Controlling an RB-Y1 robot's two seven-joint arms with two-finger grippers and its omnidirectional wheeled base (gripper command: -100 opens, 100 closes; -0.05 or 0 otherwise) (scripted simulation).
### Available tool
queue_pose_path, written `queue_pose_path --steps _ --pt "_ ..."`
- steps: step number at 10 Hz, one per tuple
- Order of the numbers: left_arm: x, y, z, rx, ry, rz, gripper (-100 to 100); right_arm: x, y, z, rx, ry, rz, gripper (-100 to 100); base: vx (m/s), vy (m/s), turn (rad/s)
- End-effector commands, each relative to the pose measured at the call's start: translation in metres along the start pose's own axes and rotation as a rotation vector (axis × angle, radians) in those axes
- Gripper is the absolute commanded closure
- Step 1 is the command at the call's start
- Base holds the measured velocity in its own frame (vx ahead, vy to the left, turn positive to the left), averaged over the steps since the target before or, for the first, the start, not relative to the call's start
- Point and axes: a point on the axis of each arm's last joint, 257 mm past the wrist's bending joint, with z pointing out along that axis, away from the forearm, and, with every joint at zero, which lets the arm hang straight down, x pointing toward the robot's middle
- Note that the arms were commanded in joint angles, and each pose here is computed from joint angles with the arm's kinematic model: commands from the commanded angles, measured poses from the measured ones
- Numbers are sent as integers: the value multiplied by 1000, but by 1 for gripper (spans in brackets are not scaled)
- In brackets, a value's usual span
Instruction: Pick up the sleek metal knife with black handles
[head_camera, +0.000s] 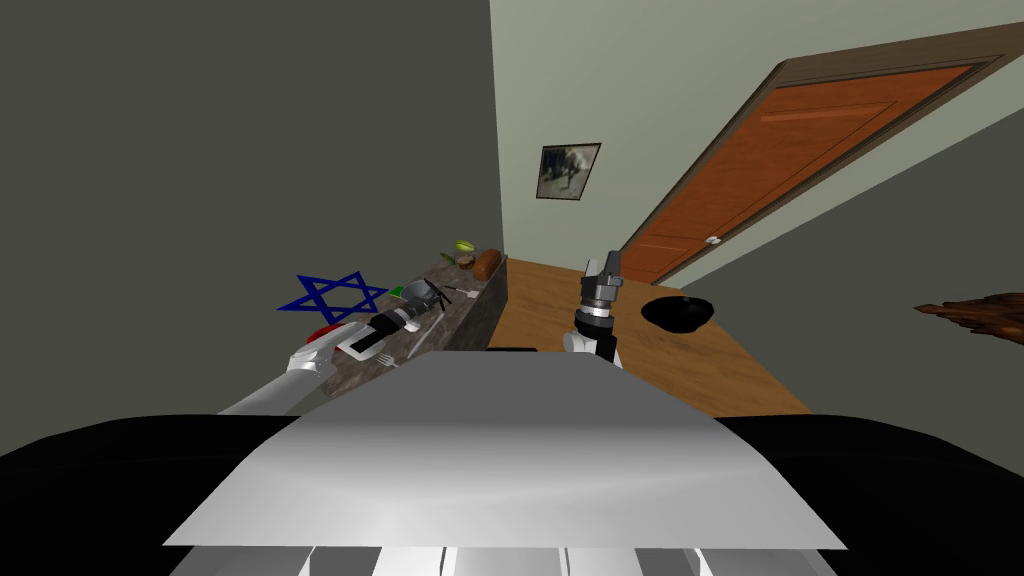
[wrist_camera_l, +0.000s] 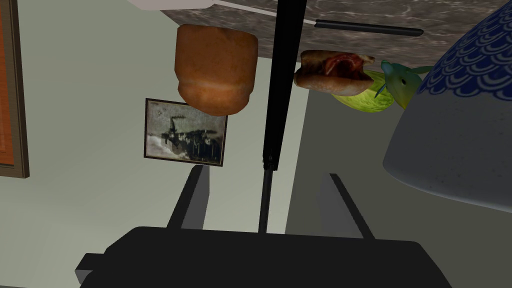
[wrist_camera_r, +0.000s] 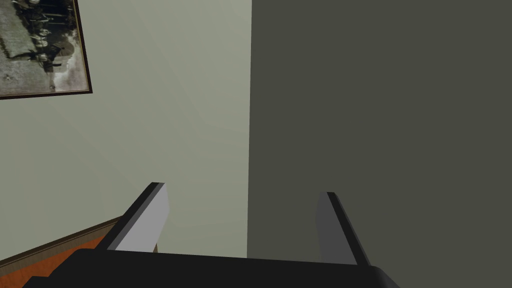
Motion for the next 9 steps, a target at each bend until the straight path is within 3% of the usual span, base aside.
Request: queue_pose_path --steps 1,4,6,7,8,9 --pt "0 0 0 0 0 0 100 0 0 0 0 0 0 0 0 0 0" --pt "0 0 0 0 0 0 100 0 0 0 0 0 0 0 0 0 0" --pt "0 0 0 0 0 0 -100 0 0 0 0 0 0 0 0 0 0" --pt "0 0 0 0 0 0 0 0 0 0 0 0 0 0 0 0 0" --pt "0 0 0 0 0 0 -100 0 0 0 0 0 0 0 0 0 0" --pt "0 0 0 0 0 0 100 0 0 0 0 0 0 0 0 0 0"
